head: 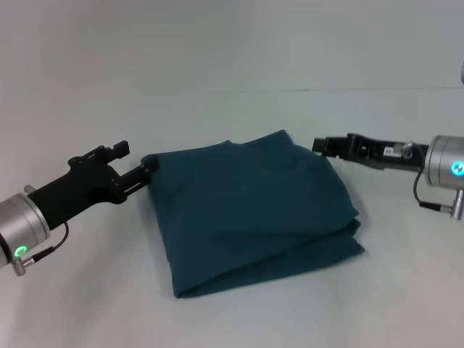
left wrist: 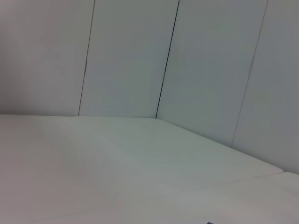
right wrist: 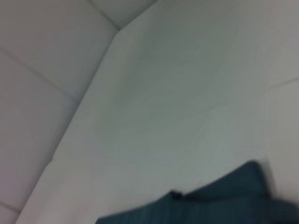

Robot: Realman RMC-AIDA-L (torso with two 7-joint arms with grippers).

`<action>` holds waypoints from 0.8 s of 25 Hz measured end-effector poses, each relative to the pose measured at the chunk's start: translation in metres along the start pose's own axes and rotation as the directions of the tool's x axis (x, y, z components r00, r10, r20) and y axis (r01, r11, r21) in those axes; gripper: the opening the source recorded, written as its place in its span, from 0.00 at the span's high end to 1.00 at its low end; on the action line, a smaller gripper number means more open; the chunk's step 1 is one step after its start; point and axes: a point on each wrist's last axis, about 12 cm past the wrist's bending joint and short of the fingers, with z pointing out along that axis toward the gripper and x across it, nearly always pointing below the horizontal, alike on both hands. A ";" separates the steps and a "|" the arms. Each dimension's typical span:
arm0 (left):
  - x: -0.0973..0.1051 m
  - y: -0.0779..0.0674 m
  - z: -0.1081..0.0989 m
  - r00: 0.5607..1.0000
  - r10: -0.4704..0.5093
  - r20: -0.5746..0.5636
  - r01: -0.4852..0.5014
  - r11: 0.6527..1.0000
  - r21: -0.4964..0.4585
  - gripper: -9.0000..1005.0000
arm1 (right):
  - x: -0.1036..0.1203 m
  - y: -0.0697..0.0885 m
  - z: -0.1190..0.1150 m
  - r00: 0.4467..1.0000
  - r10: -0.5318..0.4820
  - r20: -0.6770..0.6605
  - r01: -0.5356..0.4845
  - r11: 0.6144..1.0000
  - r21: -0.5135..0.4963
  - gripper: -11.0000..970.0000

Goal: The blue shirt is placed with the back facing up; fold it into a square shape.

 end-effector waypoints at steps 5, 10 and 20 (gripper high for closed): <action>0.000 -0.001 0.001 1.000 0.000 0.000 0.000 1.000 0.000 0.31 | 0.011 0.005 0.002 0.997 -0.048 -0.067 0.045 0.998 -0.041 0.69; 0.001 -0.001 0.001 1.000 0.000 -0.001 0.000 1.000 0.001 0.31 | 0.022 0.013 0.018 0.990 -0.095 -0.103 0.092 0.995 -0.031 0.88; 0.002 -0.002 0.001 1.000 -0.002 -0.003 0.002 1.000 0.000 0.31 | 0.019 0.036 0.046 0.975 -0.194 -0.105 0.190 0.981 -0.048 0.96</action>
